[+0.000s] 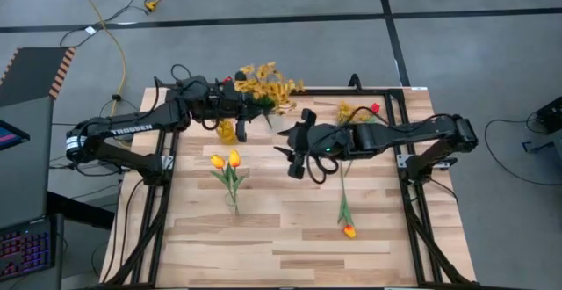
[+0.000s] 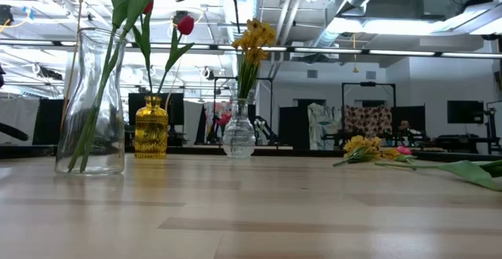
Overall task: Sort flowers into vase by color
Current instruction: Put the right yellow flowers into the top transparent vase
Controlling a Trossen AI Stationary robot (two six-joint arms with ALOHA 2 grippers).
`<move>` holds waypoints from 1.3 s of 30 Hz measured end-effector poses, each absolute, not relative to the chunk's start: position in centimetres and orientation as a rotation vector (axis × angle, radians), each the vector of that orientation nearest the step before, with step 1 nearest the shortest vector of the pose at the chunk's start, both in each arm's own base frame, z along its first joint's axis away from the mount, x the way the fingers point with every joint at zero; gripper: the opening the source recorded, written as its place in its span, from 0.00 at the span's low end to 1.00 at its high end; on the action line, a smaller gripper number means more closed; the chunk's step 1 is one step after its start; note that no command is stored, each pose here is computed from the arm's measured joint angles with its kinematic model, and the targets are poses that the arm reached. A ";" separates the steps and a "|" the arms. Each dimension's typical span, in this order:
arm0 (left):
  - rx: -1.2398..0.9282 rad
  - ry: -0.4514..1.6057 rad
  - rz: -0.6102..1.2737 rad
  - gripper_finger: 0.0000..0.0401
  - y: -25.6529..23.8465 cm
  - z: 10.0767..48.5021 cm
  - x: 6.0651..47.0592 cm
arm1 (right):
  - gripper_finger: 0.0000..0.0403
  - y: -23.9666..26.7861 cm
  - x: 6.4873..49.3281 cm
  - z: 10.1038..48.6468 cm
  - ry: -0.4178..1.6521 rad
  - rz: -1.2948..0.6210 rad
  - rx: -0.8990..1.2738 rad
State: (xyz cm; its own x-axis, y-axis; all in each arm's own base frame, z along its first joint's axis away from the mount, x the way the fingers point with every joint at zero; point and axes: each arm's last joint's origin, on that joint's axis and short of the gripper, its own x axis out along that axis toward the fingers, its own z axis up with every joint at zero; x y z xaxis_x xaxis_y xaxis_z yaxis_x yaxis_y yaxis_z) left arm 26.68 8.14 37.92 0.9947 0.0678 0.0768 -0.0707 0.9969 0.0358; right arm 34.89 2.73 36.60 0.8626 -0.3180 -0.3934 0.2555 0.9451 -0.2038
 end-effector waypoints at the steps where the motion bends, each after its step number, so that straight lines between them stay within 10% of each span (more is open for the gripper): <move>1: 0.045 -0.083 0.082 0.02 8.5 38.0 26.6 | 0.52 2.7 34.5 36.8 0.444 -0.307 -0.141; 22: 0.142 -0.217 0.229 0.02 17.1 41.6 21.3 | 0.52 1.2 32.4 37.4 0.518 -0.369 -0.115; 39: -0.124 -0.073 -0.054 0.02 28.7 38.3 24.4 | 0.53 -0.1 32.6 37.2 0.523 -0.414 -0.080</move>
State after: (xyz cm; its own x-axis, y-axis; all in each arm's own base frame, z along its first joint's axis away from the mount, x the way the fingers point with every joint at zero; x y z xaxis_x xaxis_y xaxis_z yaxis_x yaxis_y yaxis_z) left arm 24.39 28.73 38.33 0.9959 -0.0494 0.0762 0.0584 0.9909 -0.1211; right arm 32.63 -0.06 37.21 0.7858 -0.4037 -0.4686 0.3632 0.9144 -0.1788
